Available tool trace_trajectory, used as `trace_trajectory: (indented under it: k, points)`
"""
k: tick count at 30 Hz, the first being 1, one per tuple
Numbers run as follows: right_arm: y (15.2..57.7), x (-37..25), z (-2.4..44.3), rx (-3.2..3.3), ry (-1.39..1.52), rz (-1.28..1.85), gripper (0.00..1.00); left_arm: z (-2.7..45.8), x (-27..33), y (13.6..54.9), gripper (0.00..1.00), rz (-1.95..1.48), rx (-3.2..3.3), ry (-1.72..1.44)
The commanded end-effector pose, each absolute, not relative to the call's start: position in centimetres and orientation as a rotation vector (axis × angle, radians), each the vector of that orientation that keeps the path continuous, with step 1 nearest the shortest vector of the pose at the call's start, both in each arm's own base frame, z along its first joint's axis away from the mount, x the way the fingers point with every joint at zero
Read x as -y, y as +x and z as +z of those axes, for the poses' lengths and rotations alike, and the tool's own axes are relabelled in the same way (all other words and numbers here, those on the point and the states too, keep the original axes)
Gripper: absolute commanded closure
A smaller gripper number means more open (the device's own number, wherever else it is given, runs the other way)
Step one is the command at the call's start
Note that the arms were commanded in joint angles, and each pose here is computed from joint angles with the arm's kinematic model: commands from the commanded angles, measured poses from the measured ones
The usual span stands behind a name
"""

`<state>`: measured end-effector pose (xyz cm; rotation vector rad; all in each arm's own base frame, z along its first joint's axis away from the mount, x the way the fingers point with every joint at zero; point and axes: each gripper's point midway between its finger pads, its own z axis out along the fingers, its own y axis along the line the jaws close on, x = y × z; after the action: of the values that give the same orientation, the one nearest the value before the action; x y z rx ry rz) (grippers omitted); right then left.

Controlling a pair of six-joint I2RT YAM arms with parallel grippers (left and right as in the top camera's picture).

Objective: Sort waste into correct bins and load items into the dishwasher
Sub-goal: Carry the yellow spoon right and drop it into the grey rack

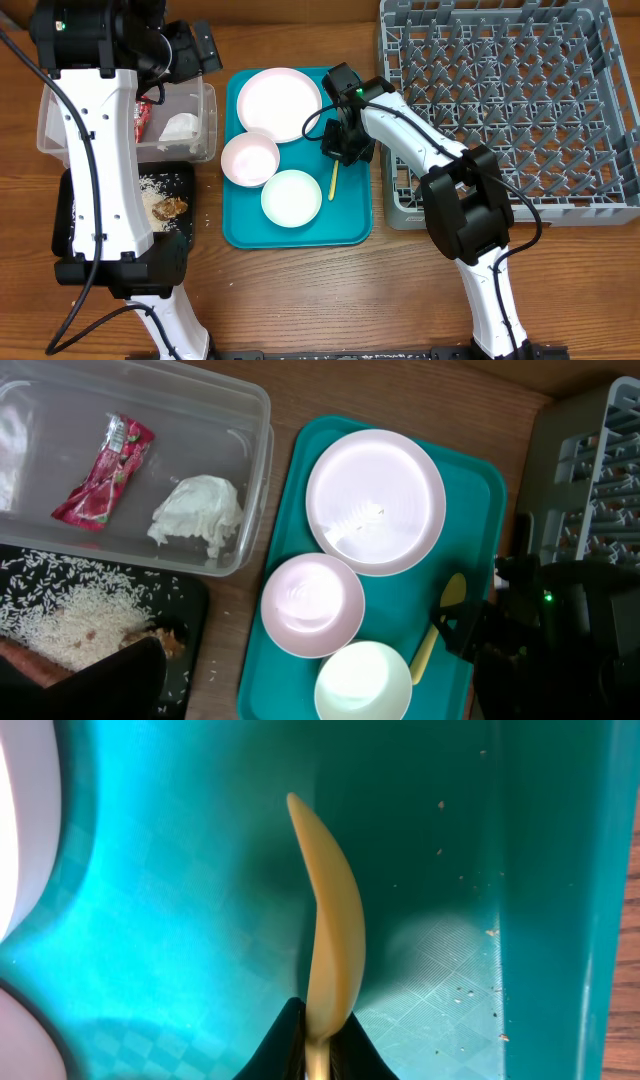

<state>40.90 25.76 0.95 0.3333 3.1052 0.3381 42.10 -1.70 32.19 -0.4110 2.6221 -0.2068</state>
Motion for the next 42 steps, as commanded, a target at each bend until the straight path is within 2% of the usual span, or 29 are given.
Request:
trace_trajectory:
  k: [1, 7, 17, 20, 24, 31, 42]
  points:
    - [39.9, -25.0, -1.2, -3.159, 0.359, 0.283, 0.96, 33.4, 1.8, 41.8, 0.0, -0.219, -2.589, -0.404]
    - [41.4, -24.0, 1.3, -3.134, 0.338, 0.302, 0.96, 33.4, 1.8, 41.8, 0.0, -0.219, -2.589, -0.404]
    - [44.9, -19.7, 15.5, -2.946, -0.014, 0.301, 0.96, 33.8, 0.7, 42.6, 0.0, -0.144, -2.545, -0.412]
    - [45.0, -18.0, 17.9, -2.901, -0.144, 0.271, 0.96, 33.8, 0.3, 42.6, 0.0, -0.118, -2.54, -0.42]
    - [45.4, -14.5, 17.7, -2.905, -0.123, 0.093, 0.96, 33.8, 0.3, 42.6, 0.0, -0.118, -2.541, -0.42]
    - [46.0, -11.7, 15.2, -2.937, -0.135, -0.028, 0.96, 33.8, 0.4, 42.6, 0.0, -0.118, -2.541, -0.418]
    - [46.4, -11.8, 13.3, -2.952, -0.114, 0.044, 0.96, 33.8, 0.5, 42.6, 0.0, -0.123, -2.542, -0.417]
